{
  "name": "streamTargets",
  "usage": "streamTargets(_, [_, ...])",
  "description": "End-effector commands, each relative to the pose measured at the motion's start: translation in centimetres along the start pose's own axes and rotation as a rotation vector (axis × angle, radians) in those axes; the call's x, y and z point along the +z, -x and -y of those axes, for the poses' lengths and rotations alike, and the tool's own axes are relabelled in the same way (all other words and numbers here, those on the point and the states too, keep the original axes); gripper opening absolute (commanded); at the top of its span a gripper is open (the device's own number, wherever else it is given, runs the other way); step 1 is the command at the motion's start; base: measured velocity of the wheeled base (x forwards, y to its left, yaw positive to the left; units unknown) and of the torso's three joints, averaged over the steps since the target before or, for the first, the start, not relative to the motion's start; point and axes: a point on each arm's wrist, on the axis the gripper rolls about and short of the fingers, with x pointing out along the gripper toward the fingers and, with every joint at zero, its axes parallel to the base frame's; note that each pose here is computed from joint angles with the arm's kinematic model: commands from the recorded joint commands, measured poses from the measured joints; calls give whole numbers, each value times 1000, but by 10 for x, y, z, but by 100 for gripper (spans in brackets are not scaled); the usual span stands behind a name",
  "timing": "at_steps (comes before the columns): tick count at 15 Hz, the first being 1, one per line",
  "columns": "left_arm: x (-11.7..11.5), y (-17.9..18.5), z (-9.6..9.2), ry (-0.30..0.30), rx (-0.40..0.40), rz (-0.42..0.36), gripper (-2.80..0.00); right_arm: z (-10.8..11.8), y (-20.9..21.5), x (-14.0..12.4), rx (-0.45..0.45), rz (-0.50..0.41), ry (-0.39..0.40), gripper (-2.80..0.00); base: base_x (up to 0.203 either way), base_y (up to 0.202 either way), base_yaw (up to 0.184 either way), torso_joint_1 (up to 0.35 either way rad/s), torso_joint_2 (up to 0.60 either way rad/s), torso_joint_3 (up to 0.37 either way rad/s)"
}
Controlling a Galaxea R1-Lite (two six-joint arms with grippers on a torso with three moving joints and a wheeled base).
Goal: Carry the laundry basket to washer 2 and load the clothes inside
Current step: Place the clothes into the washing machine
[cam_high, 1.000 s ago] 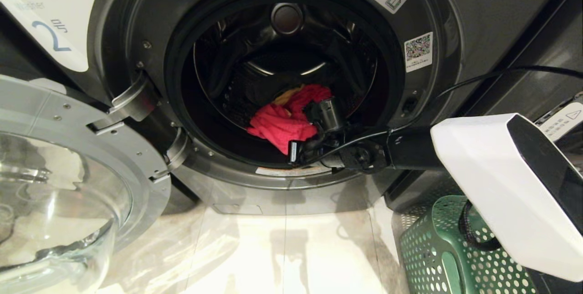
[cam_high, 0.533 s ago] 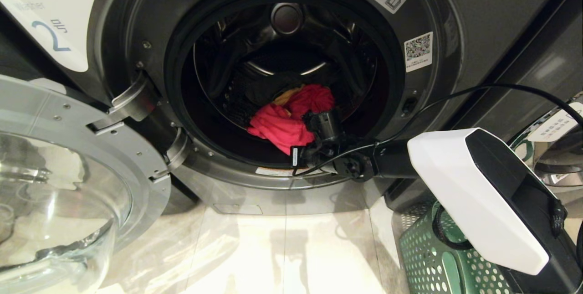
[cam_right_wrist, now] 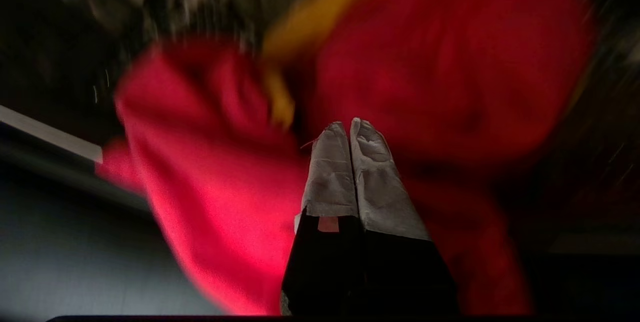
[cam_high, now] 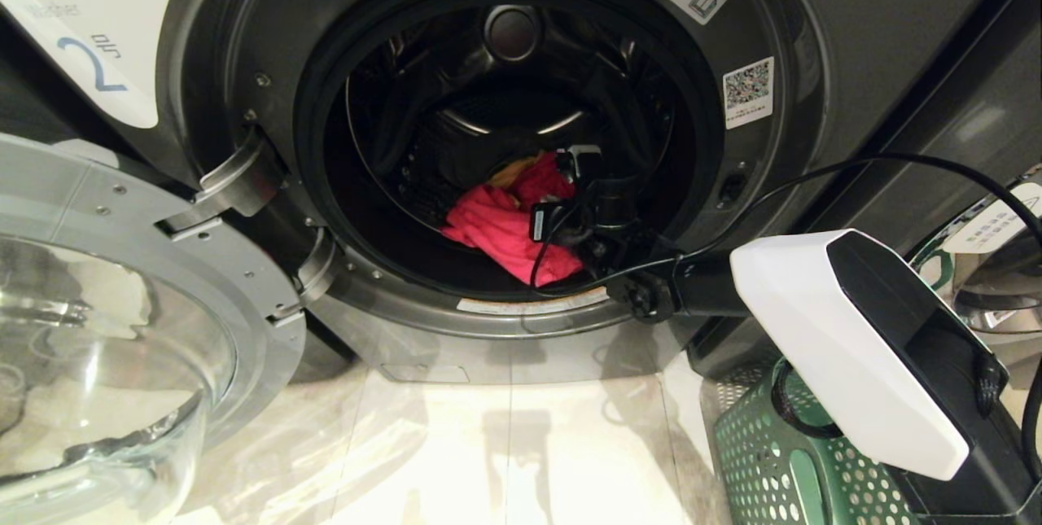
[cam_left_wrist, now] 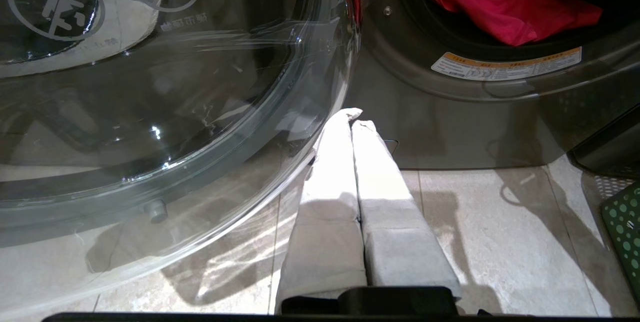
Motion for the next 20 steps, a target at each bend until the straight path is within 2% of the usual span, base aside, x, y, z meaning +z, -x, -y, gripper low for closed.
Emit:
streamTargets(1, [-11, -2, 0, 0, 2, -41, -280, -1, 4, 15, 4, 44, 0, -280, 0, 0, 0, 0, 0, 0])
streamTargets(3, [-11, -2, 0, 0, 2, -41, -280, -4, 17, 38, 16, 59, -18, -280, 0, 0, 0, 0, 0, 0])
streamTargets(5, [-11, -2, 0, -1, 2, -41, -280, -11, 44, 60, 39, 16, -24, -280, 0, 0, 0, 0, 0, 0])
streamTargets(8, [-11, -2, 0, 1, 2, -41, -280, -18, 111, 108, 102, -77, -31, -280, 0, 0, 0, 0, 0, 0])
streamTargets(10, [-11, -2, 0, 1, 2, -41, -280, -16, 168, 133, 169, -180, -36, -280, 0, 0, 0, 0, 0, 0])
streamTargets(11, [-11, -2, 0, -1, 2, -41, -280, -13, 197, 129, 201, -263, -32, -280, 0, 0, 0, 0, 0, 0])
streamTargets(13, [-11, -2, 0, 0, 2, -41, -280, -7, 243, 102, 244, -424, 0, -280, 0, 0, 0, 0, 0, 0])
streamTargets(15, [-11, -2, 0, -1, 2, -41, -280, 7, 289, 96, 283, -468, 49, -280, 0, 0, 0, 0, 0, 0])
streamTargets(17, [-11, -2, 0, 1, 2, -41, -280, 22, 325, 83, 317, -495, 156, -280, 0, 0, 0, 0, 0, 0])
streamTargets(19, [-11, -2, 0, 0, 2, -41, -280, 33, 347, 69, 346, -519, 261, -280, 0, 0, 0, 0, 0, 0])
streamTargets(20, [-11, -2, 0, 0, 2, -41, -280, 35, 352, 68, 352, -517, 278, -280, 0, 0, 0, 0, 0, 0])
